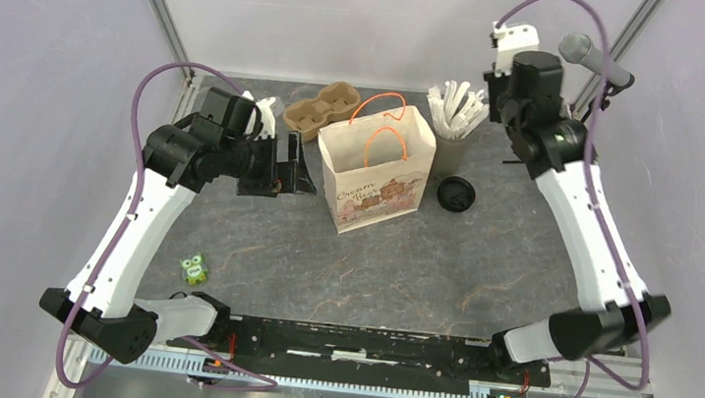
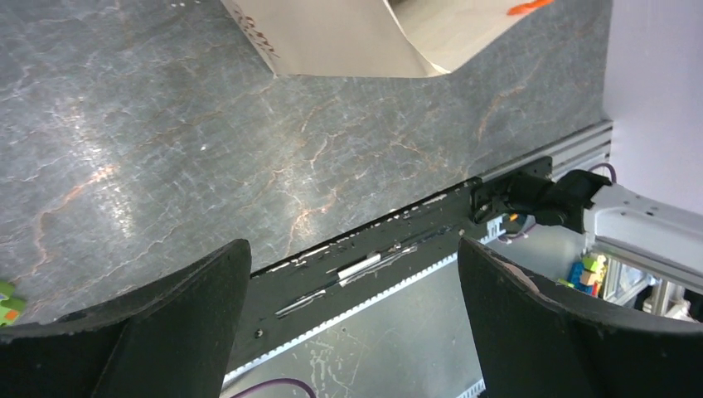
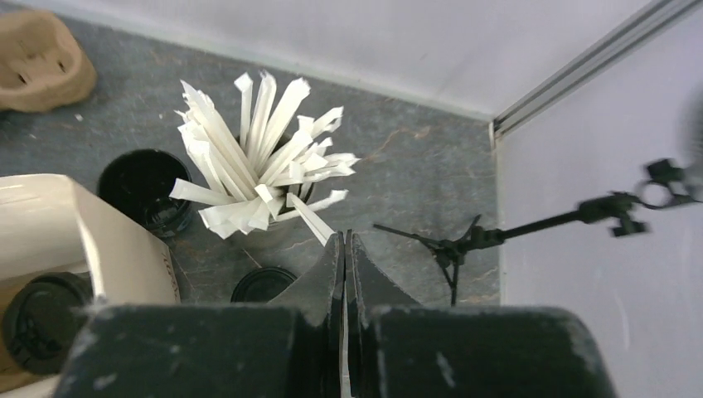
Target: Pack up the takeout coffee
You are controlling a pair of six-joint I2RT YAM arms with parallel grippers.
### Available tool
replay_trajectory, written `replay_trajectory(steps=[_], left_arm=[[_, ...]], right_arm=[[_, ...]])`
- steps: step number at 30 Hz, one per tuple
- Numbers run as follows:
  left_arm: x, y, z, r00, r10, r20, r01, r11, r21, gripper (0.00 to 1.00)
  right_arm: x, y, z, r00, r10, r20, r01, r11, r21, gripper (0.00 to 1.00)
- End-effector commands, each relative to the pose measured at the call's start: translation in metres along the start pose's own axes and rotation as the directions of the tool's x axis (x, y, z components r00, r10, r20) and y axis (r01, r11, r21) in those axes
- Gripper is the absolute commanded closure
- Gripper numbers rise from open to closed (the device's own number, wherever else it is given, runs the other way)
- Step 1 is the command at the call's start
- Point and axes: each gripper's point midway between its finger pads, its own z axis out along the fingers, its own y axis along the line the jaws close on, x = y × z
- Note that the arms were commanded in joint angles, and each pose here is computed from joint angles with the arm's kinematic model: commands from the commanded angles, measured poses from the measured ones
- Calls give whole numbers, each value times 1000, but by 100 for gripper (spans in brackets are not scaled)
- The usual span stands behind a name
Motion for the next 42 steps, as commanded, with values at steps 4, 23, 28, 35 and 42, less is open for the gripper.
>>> replay_trajectory(steps=[4, 23, 28, 35, 42], left_arm=[[-24, 15, -15, 990, 36, 133, -21, 994, -112, 0], [-28, -2, -21, 989, 50, 143, -45, 998, -37, 0], [-31, -4, -22, 987, 53, 150, -48, 998, -37, 0], [-34, -3, -25, 982, 51, 183, -44, 998, -39, 0], [-37, -4, -29, 977, 59, 206, -51, 998, -43, 0]], right_arm=[[-40, -30, -68, 990, 3, 139, -4, 1000, 13, 100], [-131, -2, -232, 822, 311, 477, -59, 880, -471, 100], [-140, 35, -249, 805, 409, 430, -16, 740, -673, 100], [-104, 77, -215, 851, 434, 295, -52, 630, -775, 100], [-79, 119, -172, 891, 405, 203, -77, 576, -814, 100]])
